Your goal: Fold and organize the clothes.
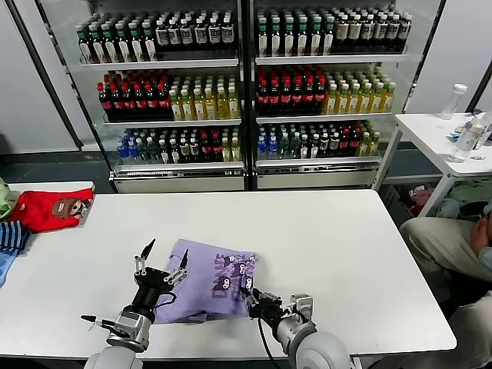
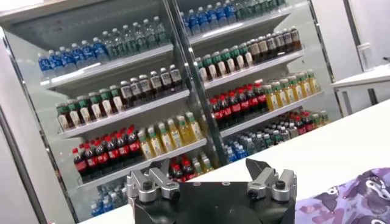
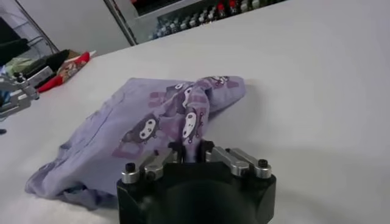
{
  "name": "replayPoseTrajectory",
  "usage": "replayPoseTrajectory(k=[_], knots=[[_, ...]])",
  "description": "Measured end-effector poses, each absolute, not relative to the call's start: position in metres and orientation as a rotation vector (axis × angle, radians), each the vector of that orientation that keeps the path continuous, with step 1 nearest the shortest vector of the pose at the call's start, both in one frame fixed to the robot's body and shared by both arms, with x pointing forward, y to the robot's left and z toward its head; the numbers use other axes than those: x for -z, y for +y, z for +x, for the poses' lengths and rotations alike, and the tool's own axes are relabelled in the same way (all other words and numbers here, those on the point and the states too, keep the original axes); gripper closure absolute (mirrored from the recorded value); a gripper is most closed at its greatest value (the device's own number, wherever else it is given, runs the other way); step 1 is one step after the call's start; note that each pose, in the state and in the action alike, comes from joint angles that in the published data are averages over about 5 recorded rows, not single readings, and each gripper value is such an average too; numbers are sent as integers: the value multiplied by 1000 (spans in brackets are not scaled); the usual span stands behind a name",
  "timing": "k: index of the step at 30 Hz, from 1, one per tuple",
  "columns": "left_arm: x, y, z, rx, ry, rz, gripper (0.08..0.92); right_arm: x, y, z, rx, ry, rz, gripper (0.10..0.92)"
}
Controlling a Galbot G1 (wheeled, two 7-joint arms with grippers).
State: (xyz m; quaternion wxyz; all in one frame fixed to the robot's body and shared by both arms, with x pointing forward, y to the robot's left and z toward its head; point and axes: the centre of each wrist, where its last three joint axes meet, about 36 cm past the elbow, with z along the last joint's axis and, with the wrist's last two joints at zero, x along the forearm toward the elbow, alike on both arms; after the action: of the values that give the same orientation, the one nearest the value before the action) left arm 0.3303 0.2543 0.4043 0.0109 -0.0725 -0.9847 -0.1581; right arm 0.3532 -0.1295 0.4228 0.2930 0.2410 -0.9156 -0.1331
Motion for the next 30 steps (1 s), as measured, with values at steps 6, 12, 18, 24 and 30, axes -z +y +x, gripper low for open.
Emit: replayPoseTrajectory(k=[6, 12, 18, 24, 30], knots=[[-402, 257, 332, 513, -3074, -230, 177, -431, -147, 355, 332, -2473, 618, 893], [-399, 260, 336, 530, -3079, -237, 177, -443, -181, 357, 273, -2531, 541, 894], [-393, 258, 338, 536, -3083, -256, 177, -444, -214, 356, 198, -2562, 432, 894], [-385, 256, 338, 541, -3082, -281, 177, -437, -231, 350, 155, -2549, 370, 842], [-381, 259, 339, 557, -3083, -293, 177, -439, -246, 337, 127, -2550, 325, 683]])
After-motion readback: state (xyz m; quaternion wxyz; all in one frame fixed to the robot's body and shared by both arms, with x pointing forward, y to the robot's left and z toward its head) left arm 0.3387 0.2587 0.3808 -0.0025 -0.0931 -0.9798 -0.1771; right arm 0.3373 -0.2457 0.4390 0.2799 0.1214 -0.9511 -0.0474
